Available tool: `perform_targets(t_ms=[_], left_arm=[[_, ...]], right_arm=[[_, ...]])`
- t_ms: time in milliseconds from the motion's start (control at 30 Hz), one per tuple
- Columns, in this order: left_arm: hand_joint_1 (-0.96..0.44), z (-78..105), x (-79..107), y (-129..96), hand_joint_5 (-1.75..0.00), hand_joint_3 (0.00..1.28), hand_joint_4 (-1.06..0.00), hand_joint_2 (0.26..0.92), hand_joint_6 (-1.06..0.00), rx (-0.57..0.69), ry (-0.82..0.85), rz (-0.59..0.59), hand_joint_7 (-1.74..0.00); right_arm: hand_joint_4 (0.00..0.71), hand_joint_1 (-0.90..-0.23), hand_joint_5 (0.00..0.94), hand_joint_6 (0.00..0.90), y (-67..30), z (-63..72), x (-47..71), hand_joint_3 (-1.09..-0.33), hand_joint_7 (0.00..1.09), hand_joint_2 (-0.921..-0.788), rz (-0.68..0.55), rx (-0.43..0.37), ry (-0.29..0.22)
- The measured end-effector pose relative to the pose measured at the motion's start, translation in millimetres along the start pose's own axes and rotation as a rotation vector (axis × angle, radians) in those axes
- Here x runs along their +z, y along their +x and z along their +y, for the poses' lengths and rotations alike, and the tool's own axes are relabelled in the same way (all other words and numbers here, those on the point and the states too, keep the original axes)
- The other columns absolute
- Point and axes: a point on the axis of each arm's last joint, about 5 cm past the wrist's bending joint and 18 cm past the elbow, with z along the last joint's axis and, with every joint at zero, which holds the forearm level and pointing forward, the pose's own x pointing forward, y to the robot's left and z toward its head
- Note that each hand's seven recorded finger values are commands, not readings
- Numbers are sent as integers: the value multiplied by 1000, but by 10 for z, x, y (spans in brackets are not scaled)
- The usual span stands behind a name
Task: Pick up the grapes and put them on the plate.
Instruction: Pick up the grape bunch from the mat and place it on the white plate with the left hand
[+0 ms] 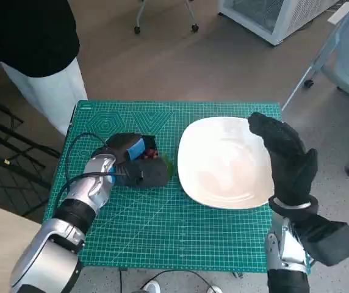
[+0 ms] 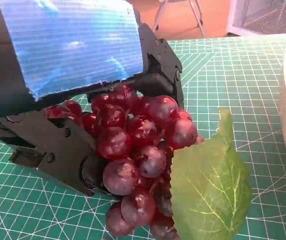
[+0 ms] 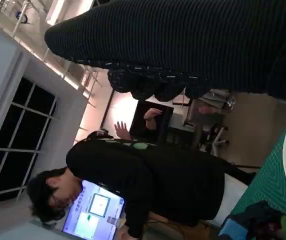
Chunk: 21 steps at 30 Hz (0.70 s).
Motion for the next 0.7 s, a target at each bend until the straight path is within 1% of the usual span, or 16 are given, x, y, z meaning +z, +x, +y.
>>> perform_targets(t_ms=[167, 400, 467, 600, 700], left_arm=[[4, 12, 4, -5, -1509, 177, -500, 921, -606, -2, -1, -3, -1032], [6, 24, -9, -35, -1561, 207, -466, 921, -577, 3, 1, -1, -1045], [6, 28, -13, -49, -1547, 214, -468, 921, -555, 5, 1, 0, -1080], [3, 36, -26, -89, -1479, 231, -455, 921, -507, 8, -1, 7, -1211], [2, 57, -35, -127, -1478, 240, -446, 921, -494, 14, -4, 9, -1236]], right_arm=[[358, -699, 0, 95, -6, 0, -11, -676, 462, -921, 5, 0, 1], [358, -699, 0, 95, 2, 1, -18, -677, 462, -921, 1, 3, -1], [358, -699, 0, 94, 2, 1, -20, -677, 462, -921, 0, 3, -1], [357, -699, 0, 94, 7, -1, -23, -677, 463, -921, -2, 3, -1], [357, -699, 0, 94, 13, -4, -24, -677, 463, -921, -3, 2, -1]])
